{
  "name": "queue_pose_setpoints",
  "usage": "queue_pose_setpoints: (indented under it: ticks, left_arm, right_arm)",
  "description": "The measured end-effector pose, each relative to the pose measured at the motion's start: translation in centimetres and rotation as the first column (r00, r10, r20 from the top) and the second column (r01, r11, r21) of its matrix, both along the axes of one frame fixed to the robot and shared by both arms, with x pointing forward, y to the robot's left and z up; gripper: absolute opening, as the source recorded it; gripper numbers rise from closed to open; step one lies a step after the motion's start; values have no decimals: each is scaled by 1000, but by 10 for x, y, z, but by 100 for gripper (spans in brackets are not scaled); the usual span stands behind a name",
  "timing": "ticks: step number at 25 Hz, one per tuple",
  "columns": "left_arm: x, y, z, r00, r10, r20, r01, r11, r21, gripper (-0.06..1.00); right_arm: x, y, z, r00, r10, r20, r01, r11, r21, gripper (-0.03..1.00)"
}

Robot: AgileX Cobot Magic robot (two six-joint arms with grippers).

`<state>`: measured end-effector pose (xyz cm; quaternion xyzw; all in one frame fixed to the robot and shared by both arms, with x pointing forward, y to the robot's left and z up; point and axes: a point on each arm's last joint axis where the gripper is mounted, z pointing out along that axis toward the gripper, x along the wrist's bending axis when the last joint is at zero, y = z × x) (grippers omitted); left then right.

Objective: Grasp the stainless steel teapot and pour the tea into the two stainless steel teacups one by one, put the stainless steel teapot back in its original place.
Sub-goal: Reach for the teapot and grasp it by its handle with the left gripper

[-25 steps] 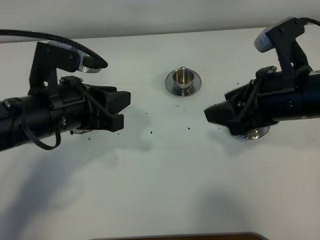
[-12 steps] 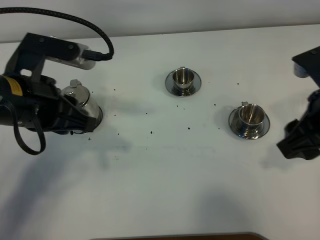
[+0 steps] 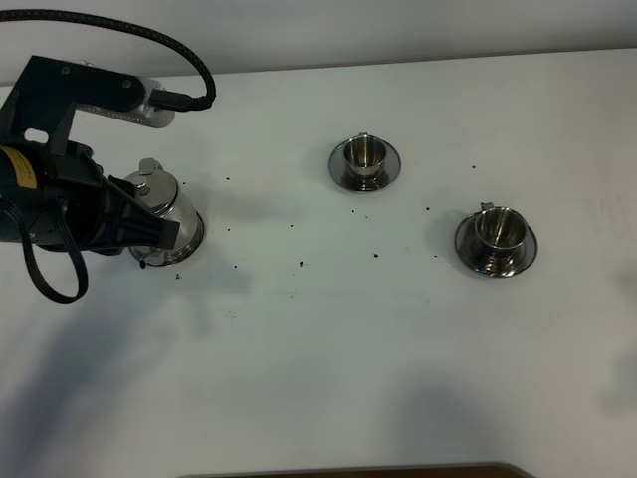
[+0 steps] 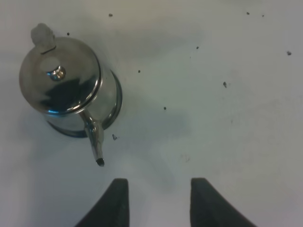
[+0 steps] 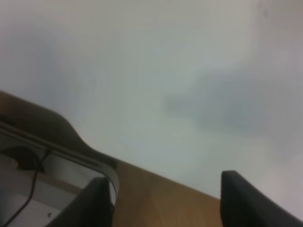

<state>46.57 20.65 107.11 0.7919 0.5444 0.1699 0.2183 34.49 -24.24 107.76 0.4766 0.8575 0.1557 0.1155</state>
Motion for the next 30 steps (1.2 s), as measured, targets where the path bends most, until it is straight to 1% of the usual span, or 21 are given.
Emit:
queue_pose_setpoints:
  ticks: [7,10,12,14,18,21,25,30]
  left_arm:
    - [3,-1,2,999,-3,34,3,1000,-15,37]
    - [3,-2,2,999,-4,44,4,1000,-19,37]
    - [4,-2,3,999,-4,53,5,1000,-24,37]
    - [5,-3,4,997,-5,72,8,999,-33,37]
    - [8,-4,7,993,-7,115,13,999,-52,37]
    - [11,-6,4,994,-8,113,14,999,-51,37]
    - [22,-11,-14,999,-10,52,12,1000,-26,37]
    - [38,-18,-39,1000,-14,0,14,1000,-6,37]
  right_arm:
    - [-58,-32,-26,991,-2,137,-8,997,76,50]
    - [-71,-38,-23,966,-10,257,-32,987,157,50]
    - [-75,-39,-25,950,-5,312,-55,981,184,50]
    - [-77,-41,-26,943,-4,333,-63,980,190,50]
    - [-78,-41,-26,941,-5,339,-64,979,194,50]
    - [-80,-42,-25,936,-11,353,-65,978,201,50]
    - [-88,-48,-24,911,-85,403,-13,972,234,50]
    - [-99,-54,-22,844,-275,460,162,949,270,50]
